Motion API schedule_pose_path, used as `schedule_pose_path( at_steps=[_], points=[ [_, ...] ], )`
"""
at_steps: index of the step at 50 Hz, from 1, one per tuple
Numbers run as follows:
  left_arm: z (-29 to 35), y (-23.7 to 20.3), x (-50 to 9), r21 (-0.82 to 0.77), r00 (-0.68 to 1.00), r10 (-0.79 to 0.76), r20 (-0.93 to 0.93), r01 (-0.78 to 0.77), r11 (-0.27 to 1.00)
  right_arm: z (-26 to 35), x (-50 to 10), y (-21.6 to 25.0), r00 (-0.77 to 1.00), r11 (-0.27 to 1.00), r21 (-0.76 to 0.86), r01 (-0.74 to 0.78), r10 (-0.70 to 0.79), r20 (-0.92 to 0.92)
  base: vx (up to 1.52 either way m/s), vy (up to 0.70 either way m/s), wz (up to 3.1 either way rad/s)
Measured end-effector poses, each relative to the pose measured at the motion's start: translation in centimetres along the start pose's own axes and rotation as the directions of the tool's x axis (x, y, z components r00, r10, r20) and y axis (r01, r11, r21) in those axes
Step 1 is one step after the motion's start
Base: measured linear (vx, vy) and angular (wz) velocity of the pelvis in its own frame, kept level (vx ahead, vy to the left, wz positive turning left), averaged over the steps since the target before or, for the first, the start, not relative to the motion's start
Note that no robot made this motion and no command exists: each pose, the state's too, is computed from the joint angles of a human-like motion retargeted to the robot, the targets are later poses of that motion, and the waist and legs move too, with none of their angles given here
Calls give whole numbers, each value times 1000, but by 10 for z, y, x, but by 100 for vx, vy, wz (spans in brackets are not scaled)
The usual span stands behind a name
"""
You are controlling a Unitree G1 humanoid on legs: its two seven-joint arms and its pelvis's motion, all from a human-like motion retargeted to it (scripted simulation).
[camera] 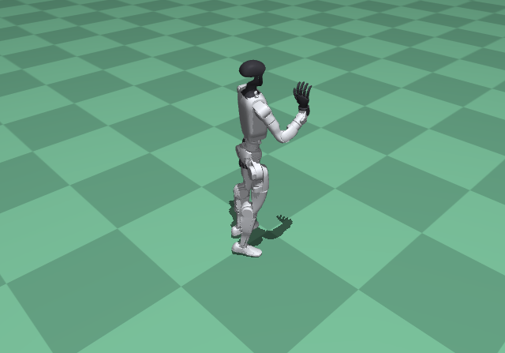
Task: In place motions
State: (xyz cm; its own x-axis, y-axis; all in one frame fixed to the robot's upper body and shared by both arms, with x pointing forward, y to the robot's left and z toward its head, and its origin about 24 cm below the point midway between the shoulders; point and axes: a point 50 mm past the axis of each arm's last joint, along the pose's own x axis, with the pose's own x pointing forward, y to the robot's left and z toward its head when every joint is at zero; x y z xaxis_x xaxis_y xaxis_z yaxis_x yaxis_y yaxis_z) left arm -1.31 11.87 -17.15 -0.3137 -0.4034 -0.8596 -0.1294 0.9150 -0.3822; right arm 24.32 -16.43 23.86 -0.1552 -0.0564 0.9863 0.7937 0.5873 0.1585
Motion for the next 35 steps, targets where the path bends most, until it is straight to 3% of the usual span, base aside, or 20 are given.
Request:
schedule_pose_path(
  at_steps=[3,5,6,8,10,12,14,17,20,23,25,28,31,33,35],
  points=[
    [-1,0,1,-7,1000,2,0,-2,1000,3,19,9,991,996,10,94,-94,98,0,0,0],
    [0,-1,1,-16,1000,0,9,0,1000,0,24,29,995,999,-26,-40,42,85,-2,-1,12],
    [1,-2,0,-23,1000,-1,15,1,1000,-6,24,43,978,975,-73,-208,210,16,-4,-1,39],
    [2,-1,0,-36,1000,-3,27,4,999,-24,16,69,793,793,-103,-601,575,-201,-4,-1,48],
    [5,0,-1,-44,999,-4,49,6,999,-38,-5,84,347,387,47,-921,869,-352,-1,0,27],
    [7,2,-1,-52,997,3,81,1,999,-46,-26,82,22,134,244,-961,910,-413,0,0,0],
    [7,2,-1,-70,995,14,103,-7,998,-44,-25,78,103,225,268,-937,910,-403,1,0,10],
    [6,2,0,-103,991,14,130,-1,995,-37,-4,57,522,587,81,-806,768,-370,3,2,35],
    [3,0,2,-151,987,9,159,15,988,-29,14,20,885,877,-182,-445,399,-239,4,2,39],
    [1,-1,5,-210,981,11,192,30,977,-20,22,-18,999,950,-308,-51,43,-30,1,0,7],
    [-1,-3,7,-245,977,12,211,41,969,-16,22,-38,993,944,-309,118,-106,54,2,0,-38],
    [-4,-5,8,-272,977,3,214,57,961,-18,18,-54,988,940,-303,156,-143,66,3,-1,-65],
    [-6,-5,8,-251,981,-13,192,62,966,-34,11,-69,988,895,-421,149,-155,21,1,-2,-85],
    [-6,-4,8,-212,986,-22,165,58,976,-56,2,-77,977,824,-559,89,-183,-113,-1,-2,-81],
    [-5,-3,6,-159,990,-29,135,50,986,-85,-16,-81,886,758,-640,-123,-207,-416,-3,-1,-40]
  ],
)
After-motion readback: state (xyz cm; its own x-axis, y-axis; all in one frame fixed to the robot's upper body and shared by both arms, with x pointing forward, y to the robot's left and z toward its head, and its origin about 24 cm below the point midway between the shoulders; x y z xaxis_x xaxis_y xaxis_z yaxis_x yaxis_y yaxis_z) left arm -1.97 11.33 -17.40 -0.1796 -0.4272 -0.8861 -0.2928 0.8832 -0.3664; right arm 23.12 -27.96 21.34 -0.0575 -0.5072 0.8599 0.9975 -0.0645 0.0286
